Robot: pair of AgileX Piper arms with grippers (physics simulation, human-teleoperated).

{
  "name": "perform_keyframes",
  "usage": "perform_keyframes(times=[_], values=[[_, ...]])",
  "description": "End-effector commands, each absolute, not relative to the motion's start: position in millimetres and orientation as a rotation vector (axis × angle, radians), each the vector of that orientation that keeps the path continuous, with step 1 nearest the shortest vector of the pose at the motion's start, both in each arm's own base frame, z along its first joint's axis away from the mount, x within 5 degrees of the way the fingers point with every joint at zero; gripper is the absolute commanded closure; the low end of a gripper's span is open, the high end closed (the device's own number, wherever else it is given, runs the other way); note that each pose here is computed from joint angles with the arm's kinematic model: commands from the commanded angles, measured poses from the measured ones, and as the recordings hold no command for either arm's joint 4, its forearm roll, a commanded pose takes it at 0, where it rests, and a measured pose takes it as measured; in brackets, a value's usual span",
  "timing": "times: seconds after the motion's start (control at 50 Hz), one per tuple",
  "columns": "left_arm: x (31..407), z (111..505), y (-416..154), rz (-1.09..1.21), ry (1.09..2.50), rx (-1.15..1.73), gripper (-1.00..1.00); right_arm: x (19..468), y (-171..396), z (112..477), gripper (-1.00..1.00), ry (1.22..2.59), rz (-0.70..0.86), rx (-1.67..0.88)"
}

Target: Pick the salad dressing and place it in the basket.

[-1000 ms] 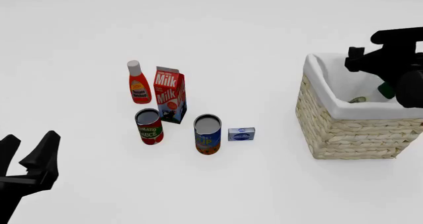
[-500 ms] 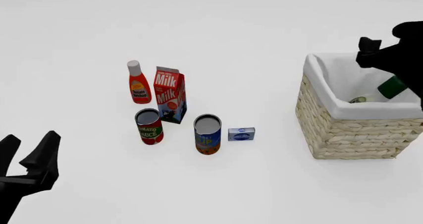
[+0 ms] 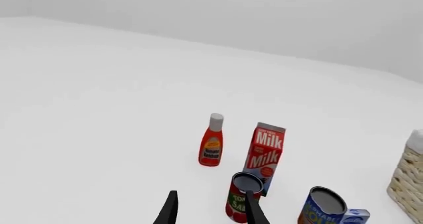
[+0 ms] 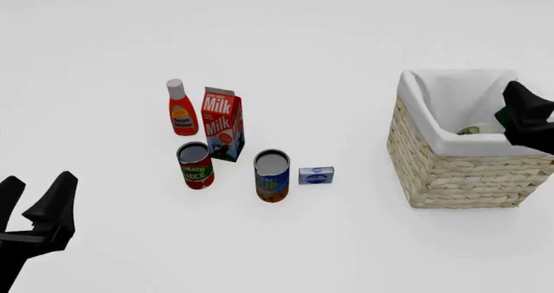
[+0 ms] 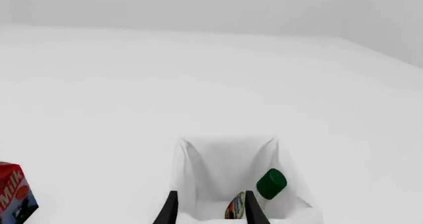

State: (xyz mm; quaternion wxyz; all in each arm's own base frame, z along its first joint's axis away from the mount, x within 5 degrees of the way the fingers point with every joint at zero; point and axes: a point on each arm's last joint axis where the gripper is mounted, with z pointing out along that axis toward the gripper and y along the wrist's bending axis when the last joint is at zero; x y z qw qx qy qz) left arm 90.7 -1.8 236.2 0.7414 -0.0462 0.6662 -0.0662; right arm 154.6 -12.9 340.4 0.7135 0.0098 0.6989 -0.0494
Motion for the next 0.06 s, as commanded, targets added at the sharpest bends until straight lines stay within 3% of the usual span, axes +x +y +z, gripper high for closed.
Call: perform_keyframes(times=[0.02,0.06], values=[[88.3,237.3,-2.7,-0.154,1.452,-0.092,-1.00,104.7,-6.7,310.7,-1.00,1.503,-0.061,0.039],[87.5,237.4,-2.7,-0.155,1.452,-0.093,-1.00,99.4,-5.6,307.2,-1.00,1.497,-0.045,0.042]])
